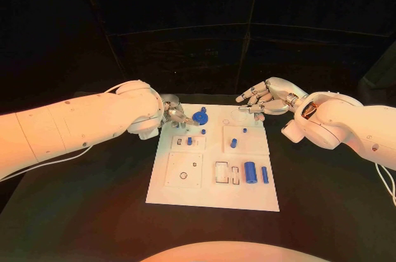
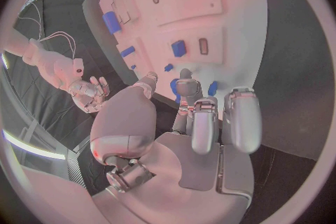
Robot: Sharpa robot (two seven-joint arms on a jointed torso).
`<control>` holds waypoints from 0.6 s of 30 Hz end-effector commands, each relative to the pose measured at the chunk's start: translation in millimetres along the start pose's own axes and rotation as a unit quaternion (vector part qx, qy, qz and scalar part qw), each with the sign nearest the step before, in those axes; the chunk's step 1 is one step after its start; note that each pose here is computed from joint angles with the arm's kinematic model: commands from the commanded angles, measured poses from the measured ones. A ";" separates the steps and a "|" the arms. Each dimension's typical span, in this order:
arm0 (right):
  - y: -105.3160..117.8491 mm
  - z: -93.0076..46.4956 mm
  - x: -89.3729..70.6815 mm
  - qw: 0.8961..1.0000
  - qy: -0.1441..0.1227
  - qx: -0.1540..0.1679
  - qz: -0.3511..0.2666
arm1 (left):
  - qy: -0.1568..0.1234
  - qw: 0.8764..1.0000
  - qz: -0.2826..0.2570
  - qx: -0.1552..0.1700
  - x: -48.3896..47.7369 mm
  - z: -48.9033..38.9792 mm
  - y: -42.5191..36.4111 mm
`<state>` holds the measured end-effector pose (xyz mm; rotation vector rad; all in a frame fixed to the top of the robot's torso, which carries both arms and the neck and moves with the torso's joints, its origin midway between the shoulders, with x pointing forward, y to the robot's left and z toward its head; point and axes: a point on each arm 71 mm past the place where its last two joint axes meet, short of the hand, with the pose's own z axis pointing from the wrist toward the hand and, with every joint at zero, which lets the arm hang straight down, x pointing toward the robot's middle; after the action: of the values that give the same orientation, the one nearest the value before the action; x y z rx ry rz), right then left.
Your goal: Assemble the parts on the task board
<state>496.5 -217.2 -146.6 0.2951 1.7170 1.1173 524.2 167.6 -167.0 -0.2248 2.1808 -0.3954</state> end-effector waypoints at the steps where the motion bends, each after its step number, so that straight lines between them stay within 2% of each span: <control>1: 1.1 0.8 -0.6 1.000 0.001 -0.006 0.001 | 0.006 1.000 0.009 0.006 -16.5 -4.0 -2.0; 3: 0.8 1.1 -0.8 1.000 0.001 -0.005 0.001 | 0.006 1.000 0.017 -0.002 -30.3 -3.6 -1.3; 6: 0.7 1.5 -0.7 1.000 0.001 -0.004 0.001 | 0.001 0.999 0.026 -0.018 -46.0 1.0 2.6; 9: 1.1 2.2 -0.1 1.000 0.002 -0.005 0.001 | -0.003 0.999 0.032 -0.032 -55.4 7.3 6.6; 13: 1.2 3.2 0.4 1.000 0.002 -0.005 0.001 | 0.001 0.998 0.036 -0.046 -58.1 16.7 13.0; 18: 1.8 4.4 1.2 1.000 0.003 -0.006 0.000 | 0.011 0.998 0.035 -0.059 -51.2 31.1 21.1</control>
<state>499.2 -214.6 -147.6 0.2944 1.7176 1.1173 578.5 198.0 -151.5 -0.2589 2.2011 -0.2268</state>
